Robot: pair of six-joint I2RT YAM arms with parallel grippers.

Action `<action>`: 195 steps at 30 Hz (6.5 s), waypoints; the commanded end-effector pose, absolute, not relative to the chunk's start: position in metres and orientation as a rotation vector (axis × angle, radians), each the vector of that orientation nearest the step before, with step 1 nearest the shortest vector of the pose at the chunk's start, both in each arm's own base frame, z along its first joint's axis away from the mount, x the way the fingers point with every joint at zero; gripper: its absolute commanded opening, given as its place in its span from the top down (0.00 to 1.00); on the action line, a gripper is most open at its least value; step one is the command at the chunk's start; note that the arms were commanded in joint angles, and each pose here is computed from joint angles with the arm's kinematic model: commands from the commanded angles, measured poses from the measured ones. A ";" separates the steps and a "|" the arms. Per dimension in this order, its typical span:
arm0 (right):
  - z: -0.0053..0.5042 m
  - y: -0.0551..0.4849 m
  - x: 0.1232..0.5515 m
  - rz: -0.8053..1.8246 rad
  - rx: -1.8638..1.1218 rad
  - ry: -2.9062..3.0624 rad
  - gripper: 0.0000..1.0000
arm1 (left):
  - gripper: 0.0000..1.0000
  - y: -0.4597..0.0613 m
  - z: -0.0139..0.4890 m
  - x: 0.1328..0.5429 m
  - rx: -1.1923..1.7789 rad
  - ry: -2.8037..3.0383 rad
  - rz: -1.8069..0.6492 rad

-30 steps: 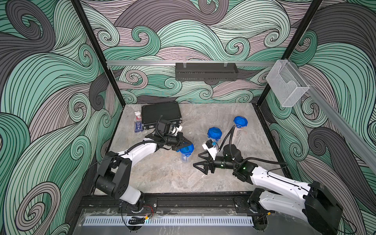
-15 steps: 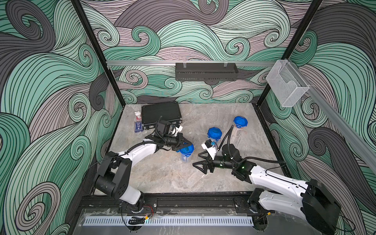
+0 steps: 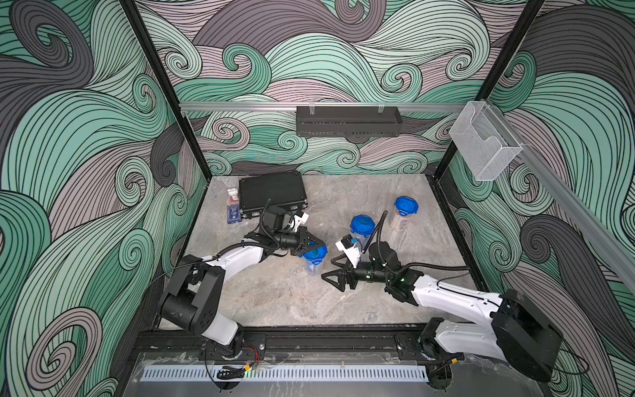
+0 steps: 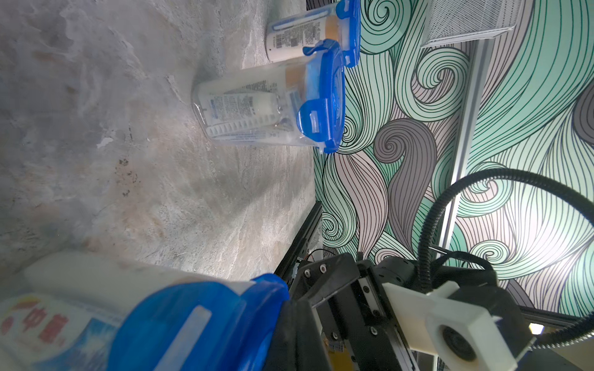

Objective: Take out toiletry kits
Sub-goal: Unfasten the latch on the container, then open the lid of the container.

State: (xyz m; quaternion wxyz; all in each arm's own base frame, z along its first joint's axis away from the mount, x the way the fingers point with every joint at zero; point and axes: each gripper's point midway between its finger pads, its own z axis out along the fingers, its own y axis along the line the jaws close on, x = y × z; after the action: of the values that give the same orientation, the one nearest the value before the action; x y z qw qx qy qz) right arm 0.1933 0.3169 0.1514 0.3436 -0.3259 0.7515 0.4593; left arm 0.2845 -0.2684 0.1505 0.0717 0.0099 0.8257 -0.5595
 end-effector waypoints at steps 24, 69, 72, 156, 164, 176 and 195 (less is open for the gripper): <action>0.160 0.360 0.206 1.314 -0.751 1.886 0.15 | 1.00 -0.234 0.054 0.257 -0.312 2.790 -1.435; 0.214 0.383 0.160 1.432 -1.004 1.365 0.16 | 1.00 -0.228 0.031 0.244 -0.392 2.832 -1.399; 0.212 0.384 0.155 1.432 -1.046 1.338 0.16 | 1.00 -0.228 0.029 0.243 -0.392 2.834 -1.395; 0.206 0.350 0.159 0.114 -1.664 1.468 0.22 | 0.14 -0.039 0.223 0.222 -0.306 2.340 -0.267; 0.187 0.376 0.182 -0.105 -1.655 1.417 0.28 | 0.14 -0.043 0.221 0.223 -0.292 2.345 -0.297; 0.171 0.386 0.200 -0.211 -1.608 1.450 0.44 | 0.14 -0.044 0.222 0.222 -0.284 2.334 -0.310; 0.159 0.384 0.206 -0.270 -1.599 1.475 0.73 | 0.14 -0.045 0.223 0.222 -0.278 2.331 -0.318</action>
State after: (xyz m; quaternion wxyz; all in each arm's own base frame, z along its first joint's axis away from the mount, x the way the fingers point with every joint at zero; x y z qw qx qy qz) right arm 0.2029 0.3840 0.1555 0.4484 -0.6616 0.5923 -0.1018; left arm 0.2230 -0.0461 0.2205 0.3719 -0.1124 0.9132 -0.1232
